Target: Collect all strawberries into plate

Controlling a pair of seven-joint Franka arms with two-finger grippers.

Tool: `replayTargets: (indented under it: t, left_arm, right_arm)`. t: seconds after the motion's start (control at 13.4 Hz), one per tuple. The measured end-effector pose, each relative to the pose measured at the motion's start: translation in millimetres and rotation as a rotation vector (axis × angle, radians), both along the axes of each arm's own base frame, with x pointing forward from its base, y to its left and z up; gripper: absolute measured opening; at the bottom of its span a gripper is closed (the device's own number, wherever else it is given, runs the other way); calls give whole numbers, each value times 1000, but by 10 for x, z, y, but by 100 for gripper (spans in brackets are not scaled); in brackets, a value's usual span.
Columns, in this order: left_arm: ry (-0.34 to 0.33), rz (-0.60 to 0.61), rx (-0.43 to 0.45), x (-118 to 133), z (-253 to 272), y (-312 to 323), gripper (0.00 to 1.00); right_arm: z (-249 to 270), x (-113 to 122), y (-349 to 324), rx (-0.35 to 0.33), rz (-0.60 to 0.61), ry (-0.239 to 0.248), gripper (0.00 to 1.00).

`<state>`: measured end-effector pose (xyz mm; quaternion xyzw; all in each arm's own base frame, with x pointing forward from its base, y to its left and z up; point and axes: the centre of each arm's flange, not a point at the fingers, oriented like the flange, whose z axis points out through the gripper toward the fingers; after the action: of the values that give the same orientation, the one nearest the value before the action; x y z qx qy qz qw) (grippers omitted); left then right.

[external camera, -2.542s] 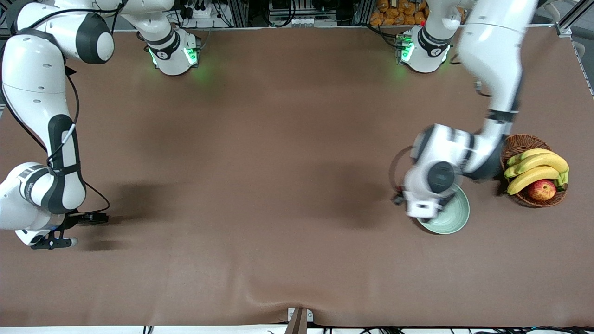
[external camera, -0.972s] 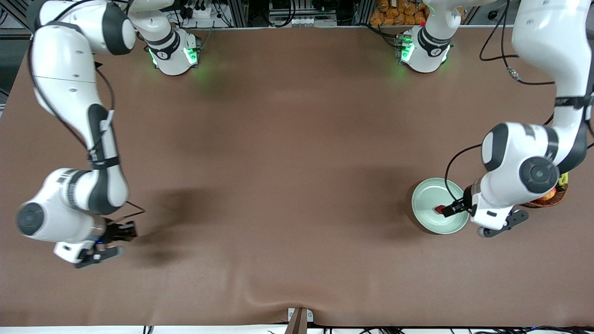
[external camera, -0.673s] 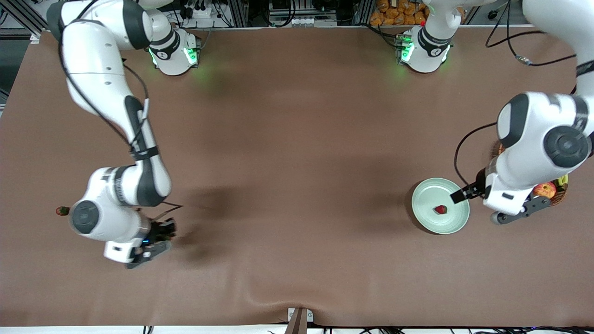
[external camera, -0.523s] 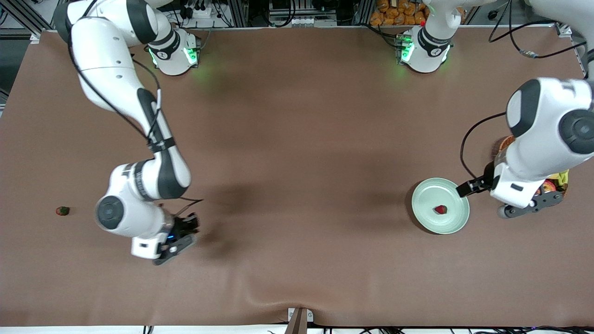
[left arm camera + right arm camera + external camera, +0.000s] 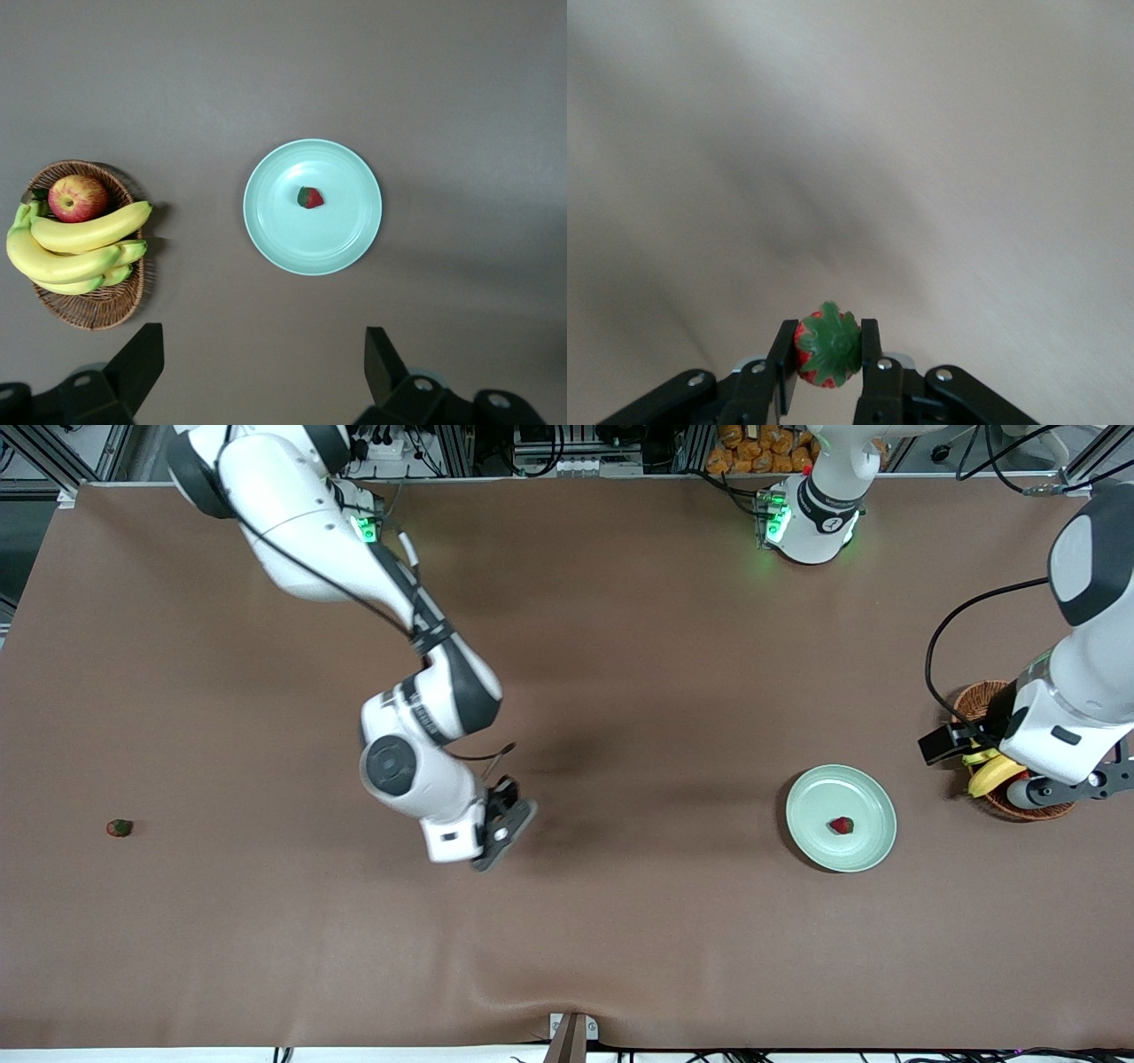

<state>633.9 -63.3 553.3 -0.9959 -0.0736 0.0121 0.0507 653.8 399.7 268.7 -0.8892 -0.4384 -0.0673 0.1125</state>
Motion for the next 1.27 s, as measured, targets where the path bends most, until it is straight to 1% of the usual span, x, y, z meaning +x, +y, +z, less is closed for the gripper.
replayTargets:
  t: [0.15, 0.3, 0.52, 0.67, 0.82, 0.97, 1.12, 1.2, 1.27]
  left_arm:
    - [9, -9, 1, -19, 70, 4, 100]
    - [1, -28, -2, -37, 162, -28, 100]
    - [-17, -49, -30, -87, 316, -65, 100]
    - [-38, -54, -57, -152, 478, -57, 100]
    - [-54, -71, -58, -229, 634, -17, 100]
    - [-50, -137, -64, -290, 726, 77, 100]
    - [-44, -156, -90, -360, 788, 226, 100]
    - [-42, -151, -92, -411, 806, 287, 100]
    - [-40, -146, -94, -475, 820, 325, 100]
  right_arm:
    - [69, -167, 375, 29, 40, -63, 32]
    - [45, -331, 689, 54, 69, -113, 32]
    - [-200, -439, 913, 82, 75, -177, 32]
    - [-462, -423, 896, 81, 63, -194, 32]
    - [-699, -417, 854, 68, 48, -188, 32]
    - [-872, -460, 879, 62, 25, -184, 32]
    - [-928, -492, 917, 52, 10, -194, 33]
    - [-914, -481, 916, 49, 1, -199, 37]
    - [-885, -452, 903, 49, -3, -208, 48]
